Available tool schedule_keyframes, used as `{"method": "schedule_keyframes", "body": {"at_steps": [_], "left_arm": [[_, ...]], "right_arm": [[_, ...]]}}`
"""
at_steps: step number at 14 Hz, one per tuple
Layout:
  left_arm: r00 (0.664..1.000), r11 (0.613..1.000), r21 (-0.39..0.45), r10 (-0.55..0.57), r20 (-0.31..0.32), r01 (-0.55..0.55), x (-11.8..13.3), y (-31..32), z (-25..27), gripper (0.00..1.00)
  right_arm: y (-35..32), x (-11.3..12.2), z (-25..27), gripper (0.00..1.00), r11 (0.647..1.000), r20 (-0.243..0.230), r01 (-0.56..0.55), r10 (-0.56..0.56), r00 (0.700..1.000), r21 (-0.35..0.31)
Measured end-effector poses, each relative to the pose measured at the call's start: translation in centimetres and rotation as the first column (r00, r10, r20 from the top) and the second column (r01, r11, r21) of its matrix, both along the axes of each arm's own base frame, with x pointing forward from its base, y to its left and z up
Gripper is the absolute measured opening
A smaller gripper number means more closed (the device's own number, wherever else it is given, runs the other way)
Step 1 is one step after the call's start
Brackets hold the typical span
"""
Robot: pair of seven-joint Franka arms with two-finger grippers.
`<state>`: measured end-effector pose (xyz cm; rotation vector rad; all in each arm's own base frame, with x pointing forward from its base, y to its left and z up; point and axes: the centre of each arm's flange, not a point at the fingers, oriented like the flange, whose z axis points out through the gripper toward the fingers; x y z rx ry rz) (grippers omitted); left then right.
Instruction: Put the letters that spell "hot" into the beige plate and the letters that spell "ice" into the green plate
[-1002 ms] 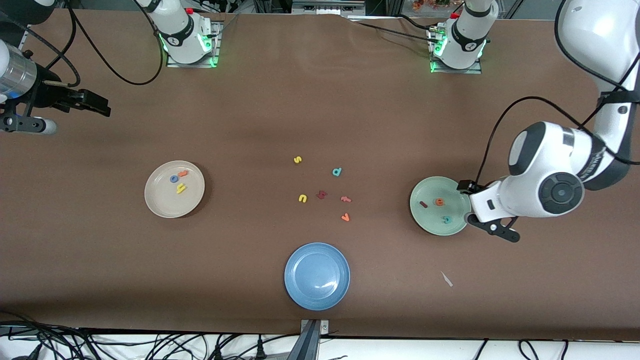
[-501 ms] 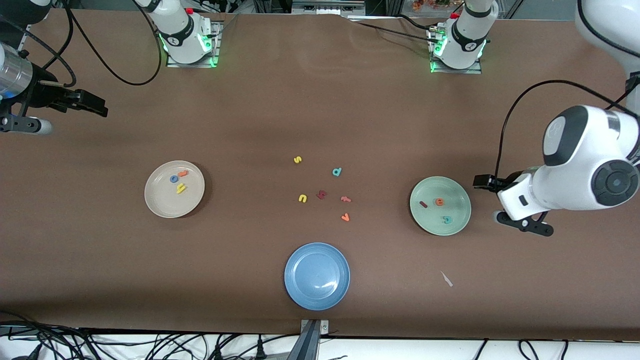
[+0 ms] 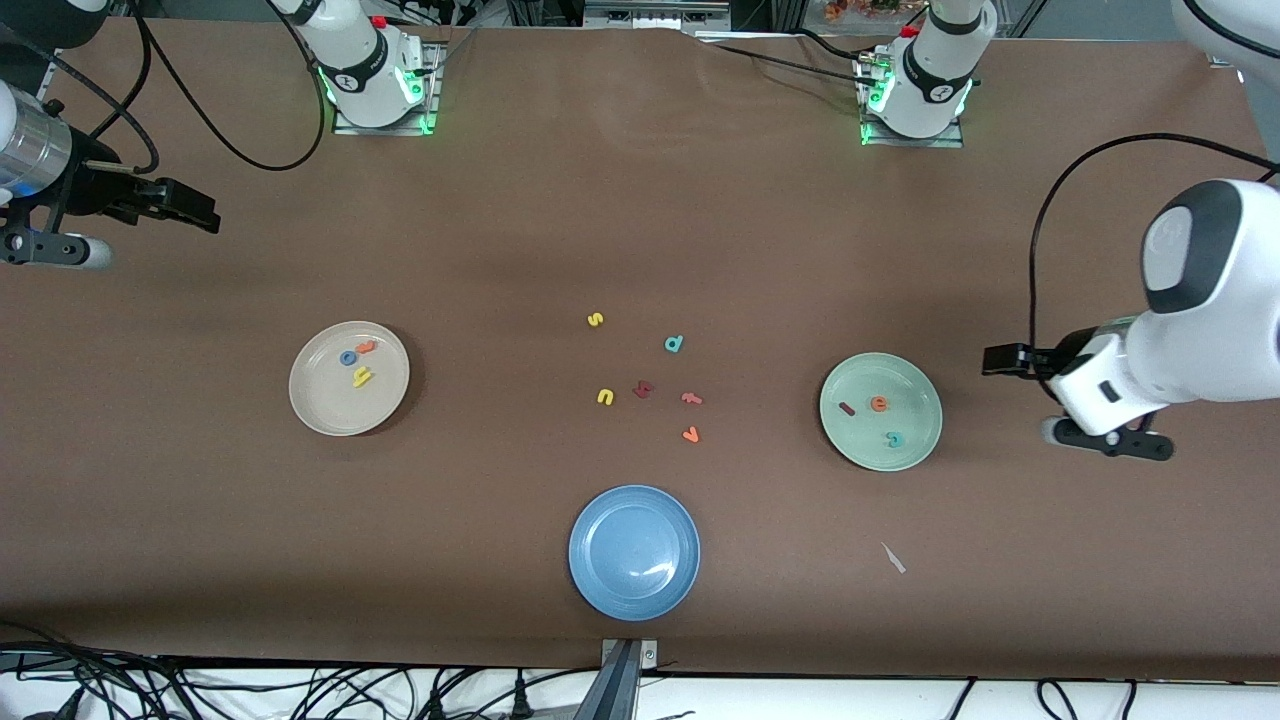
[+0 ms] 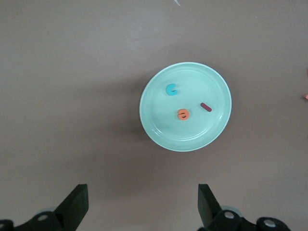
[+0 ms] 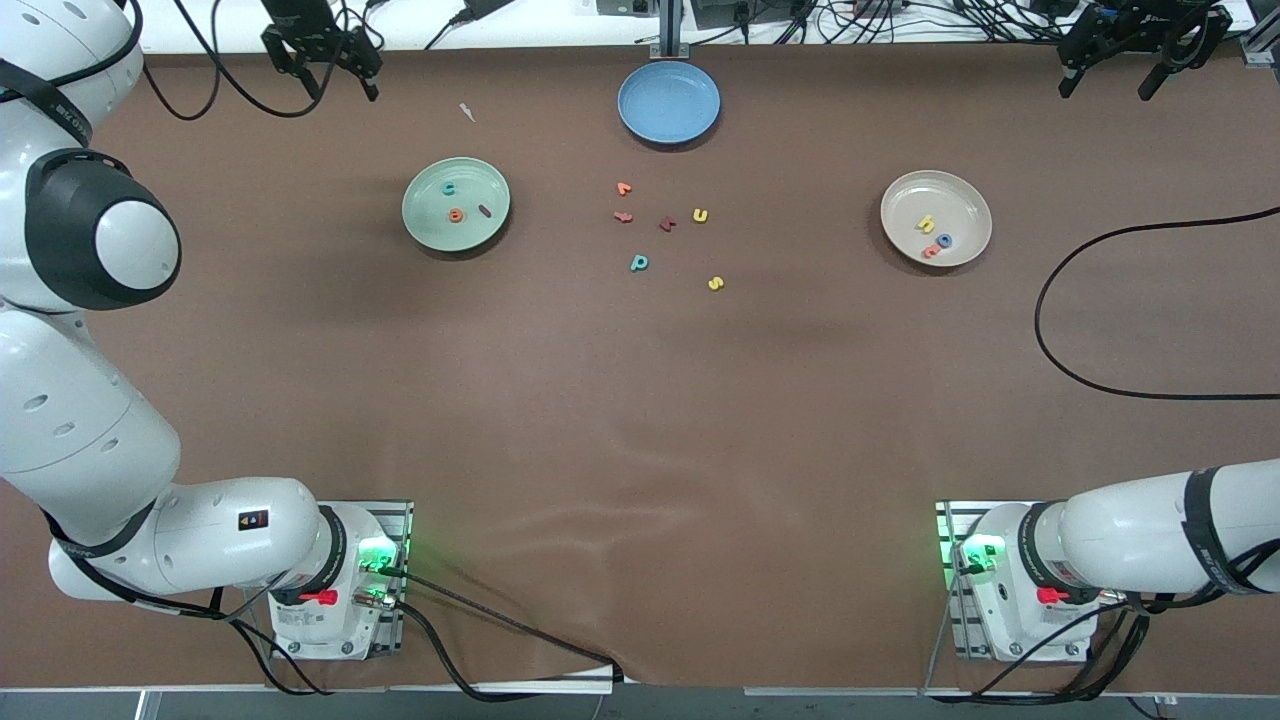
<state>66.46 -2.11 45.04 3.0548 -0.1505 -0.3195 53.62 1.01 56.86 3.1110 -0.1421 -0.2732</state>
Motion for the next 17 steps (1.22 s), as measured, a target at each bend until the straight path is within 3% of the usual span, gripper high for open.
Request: {"method": "schedule_keyframes", "body": {"at_steps": [2,5,9,12,17], "left_arm": [[0.999,0.999,-0.015,0.031,0.021,-0.031,-0.6,0.3,1.6,1.0],[0.994,0.999,0.004,0.035,0.102,-0.036,-2.3,-0.2,4.3,1.0],[0.983,1.0,0.019,0.003,0.185,-0.006,-8.0,-2.2,8.8,1.0],[0.98,1.0,0.014,0.021,0.197,-0.024,-10.8,-1.3,10.0,1.0],[0.981,1.0,0.016,0.021,0.195,-0.025,-11.1,-2.7,9.3,1.0]], "right_arm": [[0.0,0.0,-0.1,1.0,1.0,-0.001,0.0,0.0,1.0,0.0],[0.0,0.1,-0.1,1.0,1.0,-0.003,0.0,0.0,1.0,0.0],[0.0,0.1,-0.2,1.0,1.0,-0.004,0.001,-0.001,1.0,0.0],[0.0,0.1,-0.2,1.0,1.0,-0.004,0.001,-0.001,1.0,0.0],[0.0,0.1,-0.2,1.0,1.0,-0.005,0.001,-0.001,1.0,0.0]]}}
